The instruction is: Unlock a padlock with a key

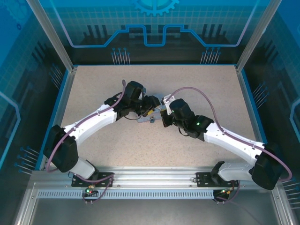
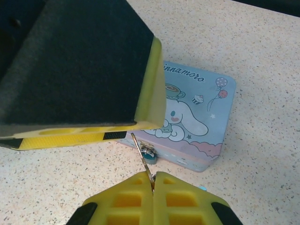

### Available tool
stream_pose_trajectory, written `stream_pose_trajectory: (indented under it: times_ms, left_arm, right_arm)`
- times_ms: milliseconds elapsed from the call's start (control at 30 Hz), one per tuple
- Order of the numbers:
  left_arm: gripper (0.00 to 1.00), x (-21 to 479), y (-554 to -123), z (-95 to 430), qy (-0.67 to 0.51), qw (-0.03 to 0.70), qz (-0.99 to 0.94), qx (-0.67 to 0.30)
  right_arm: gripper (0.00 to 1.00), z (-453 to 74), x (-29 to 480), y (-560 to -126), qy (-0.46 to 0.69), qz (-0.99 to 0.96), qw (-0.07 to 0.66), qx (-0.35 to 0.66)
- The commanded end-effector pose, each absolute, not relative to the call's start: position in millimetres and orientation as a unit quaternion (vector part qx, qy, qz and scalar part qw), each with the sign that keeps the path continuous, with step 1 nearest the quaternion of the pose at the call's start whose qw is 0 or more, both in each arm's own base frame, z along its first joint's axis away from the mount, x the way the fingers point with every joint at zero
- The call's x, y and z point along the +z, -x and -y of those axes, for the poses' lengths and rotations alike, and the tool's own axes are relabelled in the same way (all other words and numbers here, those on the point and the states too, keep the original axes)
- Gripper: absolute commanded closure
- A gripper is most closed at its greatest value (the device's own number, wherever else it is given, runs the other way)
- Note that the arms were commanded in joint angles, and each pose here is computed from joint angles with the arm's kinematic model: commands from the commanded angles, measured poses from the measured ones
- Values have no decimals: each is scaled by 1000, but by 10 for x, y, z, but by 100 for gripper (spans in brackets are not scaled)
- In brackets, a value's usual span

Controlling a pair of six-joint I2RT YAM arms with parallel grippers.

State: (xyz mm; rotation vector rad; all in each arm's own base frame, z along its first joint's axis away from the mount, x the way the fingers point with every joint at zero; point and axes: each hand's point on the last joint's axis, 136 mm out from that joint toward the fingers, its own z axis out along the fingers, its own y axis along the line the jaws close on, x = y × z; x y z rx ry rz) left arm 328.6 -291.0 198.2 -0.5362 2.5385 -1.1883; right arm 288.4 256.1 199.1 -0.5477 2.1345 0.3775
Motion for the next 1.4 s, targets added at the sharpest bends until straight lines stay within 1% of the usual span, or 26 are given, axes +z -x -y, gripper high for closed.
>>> stream_pose_trajectory:
  times_ms: [0,200,433,533,600,800,1067,1133,1200,1233,1300,1367]
  left_arm:
    - [53,1992,-3268,2999,181,134,-877,-424]
    - [59,1965,-3266,3038,178,134,-878,-423]
    - [63,1936,-3266,3046,178,134,-880,-420]
    - [67,1926,-3273,3047,178,134,-880,-420]
    - [71,1937,-3279,3059,176,137,-878,-423]
    - [77,1923,-3286,3065,176,138,-879,-421]
    - [89,1930,-3297,3072,175,141,-880,-419]
    - [93,1936,-3304,3076,174,141,-880,-419]
    - [100,1924,-3310,3085,174,141,-881,-417]
    - [100,1914,-3312,3082,175,141,-881,-416]
    - [100,1895,-3326,3066,173,146,-883,-410]
    - [100,1889,-3345,3036,166,158,-886,-403]
  right_arm:
    - [100,-2621,2093,-2916,224,-852,451,145]
    - [100,-2669,2075,-2935,227,-852,452,139]
    - [100,-2683,2074,-2949,227,-851,453,133]
    - [100,-2684,2066,-2945,228,-852,453,132]
    - [100,-2688,2059,-2945,229,-852,452,132]
    - [100,-2680,2055,-2944,227,-852,453,133]
    - [100,-2683,2075,-2940,226,-850,456,135]
    - [100,-2684,2071,-2936,227,-850,456,136]
    - [100,-2673,2070,-2934,225,-851,455,135]
    - [93,-2674,2070,-2927,225,-851,454,136]
    - [72,-2597,2092,-2910,217,-855,454,128]
    - [56,-2496,2131,-2877,206,-854,457,135]
